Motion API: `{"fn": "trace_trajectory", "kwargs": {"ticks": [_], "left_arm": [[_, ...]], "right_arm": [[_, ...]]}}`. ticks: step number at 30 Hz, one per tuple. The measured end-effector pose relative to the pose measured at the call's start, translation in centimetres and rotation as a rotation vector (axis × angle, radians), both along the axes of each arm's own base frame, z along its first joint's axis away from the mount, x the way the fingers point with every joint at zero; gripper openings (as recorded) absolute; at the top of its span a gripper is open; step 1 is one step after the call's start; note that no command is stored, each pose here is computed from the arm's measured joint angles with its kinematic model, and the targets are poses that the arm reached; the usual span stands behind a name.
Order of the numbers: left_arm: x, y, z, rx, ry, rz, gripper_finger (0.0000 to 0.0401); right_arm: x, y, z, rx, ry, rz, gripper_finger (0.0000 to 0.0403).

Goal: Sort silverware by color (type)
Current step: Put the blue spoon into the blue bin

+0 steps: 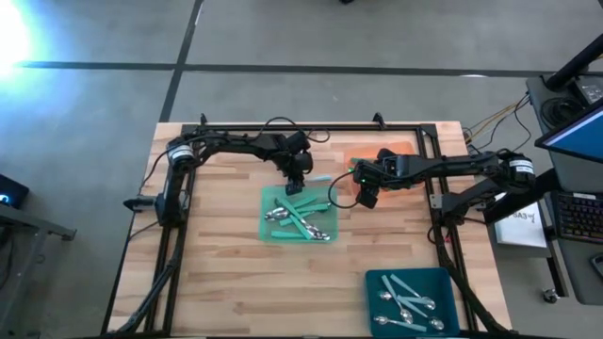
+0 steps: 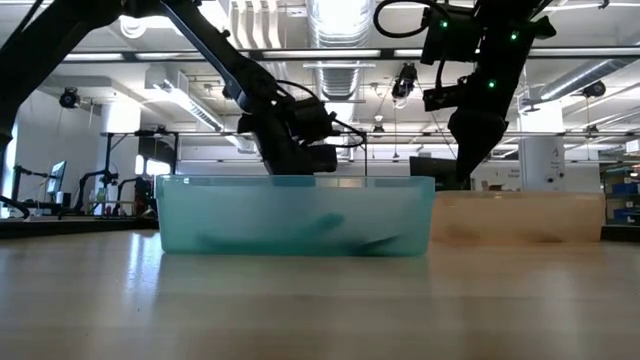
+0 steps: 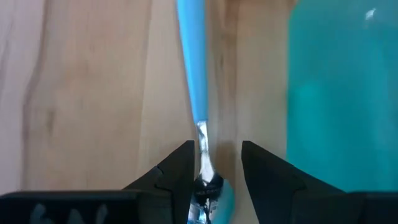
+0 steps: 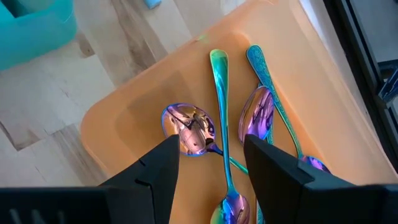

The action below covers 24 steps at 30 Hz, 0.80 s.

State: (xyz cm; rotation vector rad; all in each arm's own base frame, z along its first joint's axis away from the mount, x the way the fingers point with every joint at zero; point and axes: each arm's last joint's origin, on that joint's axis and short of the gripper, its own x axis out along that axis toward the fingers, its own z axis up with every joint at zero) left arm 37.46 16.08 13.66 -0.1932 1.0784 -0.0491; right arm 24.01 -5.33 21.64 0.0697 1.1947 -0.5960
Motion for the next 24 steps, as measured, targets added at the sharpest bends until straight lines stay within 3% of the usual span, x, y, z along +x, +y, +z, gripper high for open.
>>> {"fn": "trace_trajectory", "kwargs": {"ticks": [8,16,24], "left_arm": [[1.1,0.6,2.7,0.061,-0.024,-0.105,0.0117],[1.3,0.7,1.0,0.07,-0.001,-0.136,0.0117],[1.2,1.2,0.5,0.199,0.058,-0.131,0.0117]], "right_arm": [[0.0,0.0,0.0,-0.001,0.002,0.004,0.0171],[0.0,0.0,0.0,-0.003,0.004,0.009,0.0171],[0.0,0.0,0.0,-0.003,0.004,0.01,0.0171]]}}
